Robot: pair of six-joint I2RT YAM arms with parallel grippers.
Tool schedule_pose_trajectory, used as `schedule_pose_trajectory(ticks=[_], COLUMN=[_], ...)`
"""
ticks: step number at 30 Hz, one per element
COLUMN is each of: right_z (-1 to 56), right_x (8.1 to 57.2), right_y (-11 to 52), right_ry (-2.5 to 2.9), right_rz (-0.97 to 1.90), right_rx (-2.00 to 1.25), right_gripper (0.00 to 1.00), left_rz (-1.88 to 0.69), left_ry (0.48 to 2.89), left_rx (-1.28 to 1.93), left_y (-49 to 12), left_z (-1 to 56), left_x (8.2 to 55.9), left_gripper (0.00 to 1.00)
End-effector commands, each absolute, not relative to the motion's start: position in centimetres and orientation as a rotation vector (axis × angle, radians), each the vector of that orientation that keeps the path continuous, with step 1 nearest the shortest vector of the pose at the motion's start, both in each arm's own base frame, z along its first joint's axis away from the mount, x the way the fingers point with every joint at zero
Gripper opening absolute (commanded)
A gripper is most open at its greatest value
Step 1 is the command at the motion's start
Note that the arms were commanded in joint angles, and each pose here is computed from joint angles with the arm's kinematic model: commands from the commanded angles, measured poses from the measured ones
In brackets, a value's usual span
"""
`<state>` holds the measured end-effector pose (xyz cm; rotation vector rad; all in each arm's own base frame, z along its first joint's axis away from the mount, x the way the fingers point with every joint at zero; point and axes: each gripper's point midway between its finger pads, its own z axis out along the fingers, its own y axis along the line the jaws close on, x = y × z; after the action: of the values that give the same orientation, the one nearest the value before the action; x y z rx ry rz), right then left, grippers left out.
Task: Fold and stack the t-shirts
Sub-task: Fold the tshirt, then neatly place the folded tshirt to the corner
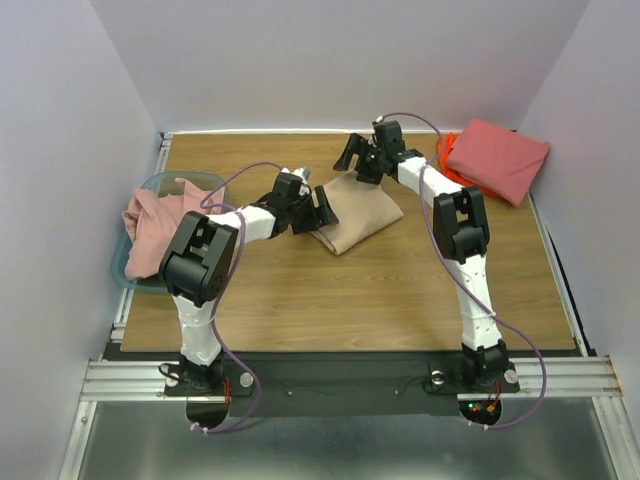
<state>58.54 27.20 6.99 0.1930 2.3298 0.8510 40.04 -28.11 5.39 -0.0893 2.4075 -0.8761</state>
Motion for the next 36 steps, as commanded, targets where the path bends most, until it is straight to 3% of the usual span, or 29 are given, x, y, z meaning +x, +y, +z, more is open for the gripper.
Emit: schedule_pose_trajectory(ticks=[1,7,15,25,33,36], right_z=[13.9,17.6,10.2,5.8,1.5,0.9], right_x=[58.9,57.3,54.1,53.1,50.1,49.1], right_y=[25.1,23.4,19.0,19.3,20.2,20.7], right_ry=[2.188,2.102,2.244,2.316,2.413,2.439], right_rz=[0.702,0.551,0.264,0.279,0.199,0.203], right_rx=[0.075,-0.206,-0.349,-0.469,-0.504,-0.485], right_gripper=[1.00,1.00,1.00,1.00,0.89,0.75], left_rz=[-0.804,-0.845,-0.827,-0.831,-0.772,-0.760], left_ry=[2.406,2.278,2.168,2.203,2.218,2.211], left_rx=[-0.065,-0.022,-0.055,-0.248,-0.331,-0.346], left_y=[-26.9,-26.8,-23.6,-18.9,-16.5,-16.1], left_z=[6.0,12.1,16.8,12.4,11.2,11.4], left_x=[39.5,39.3,35.0,26.0,23.5,23.3], left_gripper=[0.83,0.83,0.84,0.86,0.86,0.86])
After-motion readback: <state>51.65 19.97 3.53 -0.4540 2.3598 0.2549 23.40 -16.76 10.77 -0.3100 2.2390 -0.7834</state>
